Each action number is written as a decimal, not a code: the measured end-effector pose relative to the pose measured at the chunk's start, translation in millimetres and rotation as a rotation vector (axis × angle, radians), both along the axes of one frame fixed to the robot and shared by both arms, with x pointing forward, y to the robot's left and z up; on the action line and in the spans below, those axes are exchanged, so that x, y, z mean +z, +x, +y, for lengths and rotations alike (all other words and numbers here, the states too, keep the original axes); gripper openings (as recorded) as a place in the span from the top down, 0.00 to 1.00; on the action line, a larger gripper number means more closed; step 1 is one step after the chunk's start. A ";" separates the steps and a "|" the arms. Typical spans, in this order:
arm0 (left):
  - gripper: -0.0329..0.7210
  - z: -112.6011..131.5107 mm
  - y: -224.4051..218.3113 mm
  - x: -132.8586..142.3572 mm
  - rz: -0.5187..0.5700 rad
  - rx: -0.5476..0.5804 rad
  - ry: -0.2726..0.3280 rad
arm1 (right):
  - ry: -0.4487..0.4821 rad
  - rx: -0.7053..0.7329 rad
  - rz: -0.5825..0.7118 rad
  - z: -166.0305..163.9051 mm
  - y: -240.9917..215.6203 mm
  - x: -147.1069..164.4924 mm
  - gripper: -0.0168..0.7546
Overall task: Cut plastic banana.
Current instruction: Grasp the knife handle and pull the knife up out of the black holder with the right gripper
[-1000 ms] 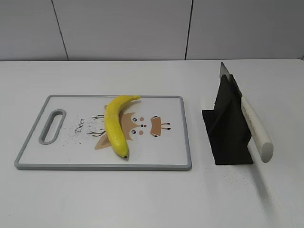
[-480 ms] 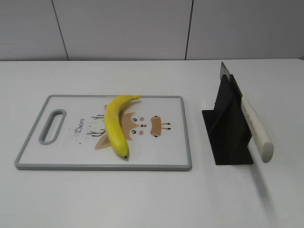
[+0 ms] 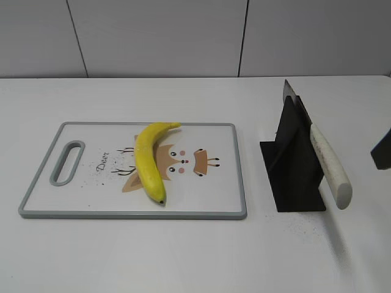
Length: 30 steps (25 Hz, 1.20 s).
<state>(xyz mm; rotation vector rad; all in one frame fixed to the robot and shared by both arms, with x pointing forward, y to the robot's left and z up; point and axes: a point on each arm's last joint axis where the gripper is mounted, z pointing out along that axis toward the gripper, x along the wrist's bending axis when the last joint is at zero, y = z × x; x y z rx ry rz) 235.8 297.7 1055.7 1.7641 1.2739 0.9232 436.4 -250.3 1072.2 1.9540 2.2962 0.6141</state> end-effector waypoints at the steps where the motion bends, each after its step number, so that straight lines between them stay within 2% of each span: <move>1: 0.17 -0.1 0.0 0.0 0.000 -0.001 0.000 | -0.002 0.009 0.014 2.6 5.8 -1.5 0.26; 5: 0.18 -0.1 0.0 0.0 0.000 -0.002 0.001 | -0.014 0.054 0.046 22.4 26.3 -3.3 0.26; 9: 0.18 -0.1 0.0 0.0 0.000 -0.002 0.002 | -0.105 0.066 0.074 43.7 44.4 -10.1 0.26; 13: 0.18 -0.1 0.0 0.0 -0.001 -0.003 0.003 | -0.136 0.055 0.141 63.3 57.6 -28.1 0.26; 20: 0.18 -0.1 -0.2 0.0 -0.002 -0.003 0.002 | -0.218 -0.008 0.267 67.7 75.7 -69.1 0.26; 25: 0.18 -0.1 -0.2 0.0 -0.002 -0.003 0.002 | -0.234 -0.014 0.318 69.9 80.3 -84.8 0.27; 27: 0.18 -0.1 -0.2 0.0 -0.002 -0.003 0.002 | -0.225 -0.020 0.333 71.3 80.7 -87.6 0.30; 30: 0.18 -0.1 -0.2 0.0 -0.002 -0.003 0.002 | -0.216 -0.024 0.339 72.2 80.5 -88.2 0.45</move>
